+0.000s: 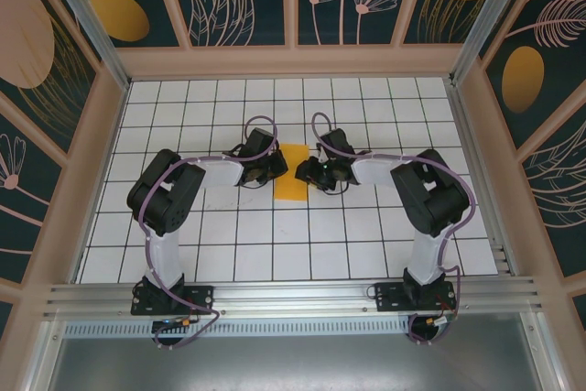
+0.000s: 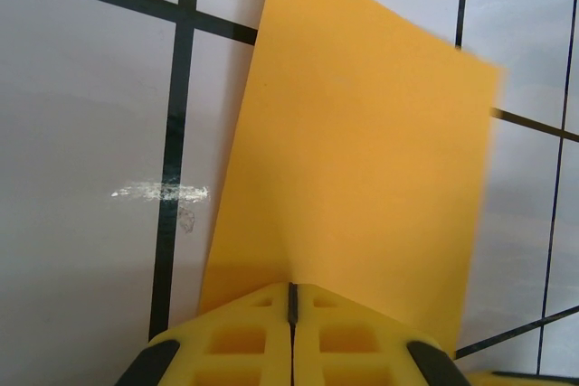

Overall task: Fold a paper plane with a square sheet of paper (pick it up from the middle)
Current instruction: Third fold the triangle at the center of the table.

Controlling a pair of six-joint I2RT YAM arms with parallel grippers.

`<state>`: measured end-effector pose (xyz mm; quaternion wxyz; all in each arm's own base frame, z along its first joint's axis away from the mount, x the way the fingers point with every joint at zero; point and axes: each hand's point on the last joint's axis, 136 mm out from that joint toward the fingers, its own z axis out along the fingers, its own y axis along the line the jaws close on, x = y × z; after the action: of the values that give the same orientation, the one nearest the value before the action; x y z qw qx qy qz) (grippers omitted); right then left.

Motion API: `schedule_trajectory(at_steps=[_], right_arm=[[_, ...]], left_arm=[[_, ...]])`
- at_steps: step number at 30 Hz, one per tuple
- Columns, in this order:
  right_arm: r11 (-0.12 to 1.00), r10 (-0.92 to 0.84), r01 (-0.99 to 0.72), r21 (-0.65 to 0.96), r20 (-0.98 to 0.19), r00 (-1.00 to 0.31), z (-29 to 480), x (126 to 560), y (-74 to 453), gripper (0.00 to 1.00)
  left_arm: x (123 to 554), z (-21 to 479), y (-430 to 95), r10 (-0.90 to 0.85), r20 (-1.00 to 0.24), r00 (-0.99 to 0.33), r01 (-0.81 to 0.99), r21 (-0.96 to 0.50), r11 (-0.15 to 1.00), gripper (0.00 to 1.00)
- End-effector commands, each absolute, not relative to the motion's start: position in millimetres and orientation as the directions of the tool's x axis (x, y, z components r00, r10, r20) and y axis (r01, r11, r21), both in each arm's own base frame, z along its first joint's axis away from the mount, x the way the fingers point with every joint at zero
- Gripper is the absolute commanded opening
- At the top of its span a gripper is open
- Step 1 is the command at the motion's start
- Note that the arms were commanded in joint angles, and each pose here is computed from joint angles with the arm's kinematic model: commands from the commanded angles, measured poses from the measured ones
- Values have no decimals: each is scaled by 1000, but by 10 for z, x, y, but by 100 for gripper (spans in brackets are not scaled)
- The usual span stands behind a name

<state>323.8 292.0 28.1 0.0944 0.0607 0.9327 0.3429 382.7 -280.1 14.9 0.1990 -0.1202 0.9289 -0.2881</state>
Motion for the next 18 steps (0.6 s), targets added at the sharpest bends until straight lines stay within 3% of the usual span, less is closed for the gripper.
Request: schedule_trajectory(at_steps=[1,18], right_arm=[[735,136,32,677,-100,-986,360,3029,2943,40],[625,213,92,775,-56,-975,485,2827,2930,18]], left_arm=[[3633,-157,-2660,-338,-235,-911,-175,-521,835,8],[3627,-124,-2653,-344,-237,-908,-177,-526,832,8]])
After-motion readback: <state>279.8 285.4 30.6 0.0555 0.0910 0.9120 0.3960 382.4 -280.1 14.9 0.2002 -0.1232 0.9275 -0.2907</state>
